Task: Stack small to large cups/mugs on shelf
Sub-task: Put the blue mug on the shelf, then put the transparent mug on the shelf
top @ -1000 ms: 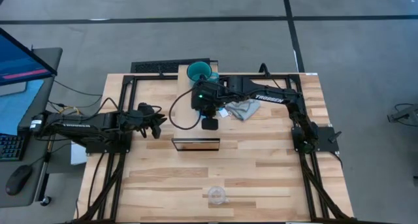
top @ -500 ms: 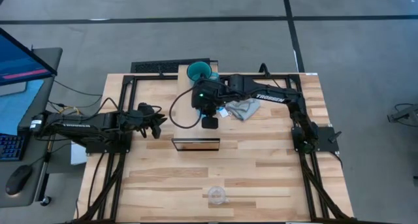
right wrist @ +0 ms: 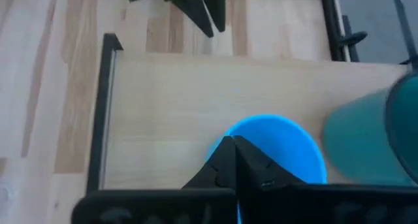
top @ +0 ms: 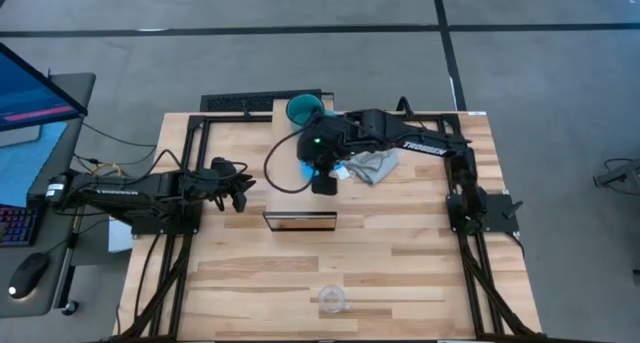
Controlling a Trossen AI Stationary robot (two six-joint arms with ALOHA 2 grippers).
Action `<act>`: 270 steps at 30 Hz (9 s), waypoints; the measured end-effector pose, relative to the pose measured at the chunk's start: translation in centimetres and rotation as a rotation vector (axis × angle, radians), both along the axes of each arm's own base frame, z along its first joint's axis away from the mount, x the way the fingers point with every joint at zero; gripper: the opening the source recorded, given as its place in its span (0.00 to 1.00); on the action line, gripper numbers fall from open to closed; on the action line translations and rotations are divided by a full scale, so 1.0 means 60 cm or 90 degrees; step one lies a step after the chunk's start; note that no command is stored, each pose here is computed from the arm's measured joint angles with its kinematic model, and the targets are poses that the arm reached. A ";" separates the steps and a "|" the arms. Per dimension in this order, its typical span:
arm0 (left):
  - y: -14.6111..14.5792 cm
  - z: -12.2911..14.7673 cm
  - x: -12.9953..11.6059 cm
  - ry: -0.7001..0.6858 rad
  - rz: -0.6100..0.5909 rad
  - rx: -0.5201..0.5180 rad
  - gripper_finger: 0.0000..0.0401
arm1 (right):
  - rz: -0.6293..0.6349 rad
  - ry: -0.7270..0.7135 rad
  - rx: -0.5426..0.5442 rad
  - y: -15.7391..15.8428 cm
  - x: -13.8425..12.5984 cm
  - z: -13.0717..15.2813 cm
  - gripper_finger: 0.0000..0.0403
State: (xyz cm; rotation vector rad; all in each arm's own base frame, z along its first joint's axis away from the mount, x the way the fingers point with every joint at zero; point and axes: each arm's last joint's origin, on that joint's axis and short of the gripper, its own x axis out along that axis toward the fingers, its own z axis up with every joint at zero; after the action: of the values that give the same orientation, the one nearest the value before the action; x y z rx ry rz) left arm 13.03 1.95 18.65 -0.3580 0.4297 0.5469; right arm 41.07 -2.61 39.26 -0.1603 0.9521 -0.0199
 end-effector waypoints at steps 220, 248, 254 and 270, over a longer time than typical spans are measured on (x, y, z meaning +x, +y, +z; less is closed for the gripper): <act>-0.017 0.055 -0.086 -0.257 -0.138 -0.055 0.23 | 0.037 -0.322 0.429 0.232 -0.329 -0.226 0.08; -0.022 0.046 -0.087 -0.209 -0.217 -0.032 0.23 | -0.041 -0.419 0.610 0.225 -0.315 -0.192 0.31; -0.025 0.047 -0.086 -0.210 -0.249 -0.045 0.23 | -0.082 -0.415 0.641 0.226 -0.310 -0.196 0.31; -0.025 0.047 -0.086 -0.210 -0.249 -0.045 0.23 | -0.028 -0.426 0.569 0.224 -0.309 -0.198 0.41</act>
State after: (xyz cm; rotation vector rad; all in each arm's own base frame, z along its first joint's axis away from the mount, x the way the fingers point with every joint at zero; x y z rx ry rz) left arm 7.84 0.47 21.45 -0.4112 0.1906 0.0863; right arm 22.51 10.85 27.38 0.6610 0.2315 0.2936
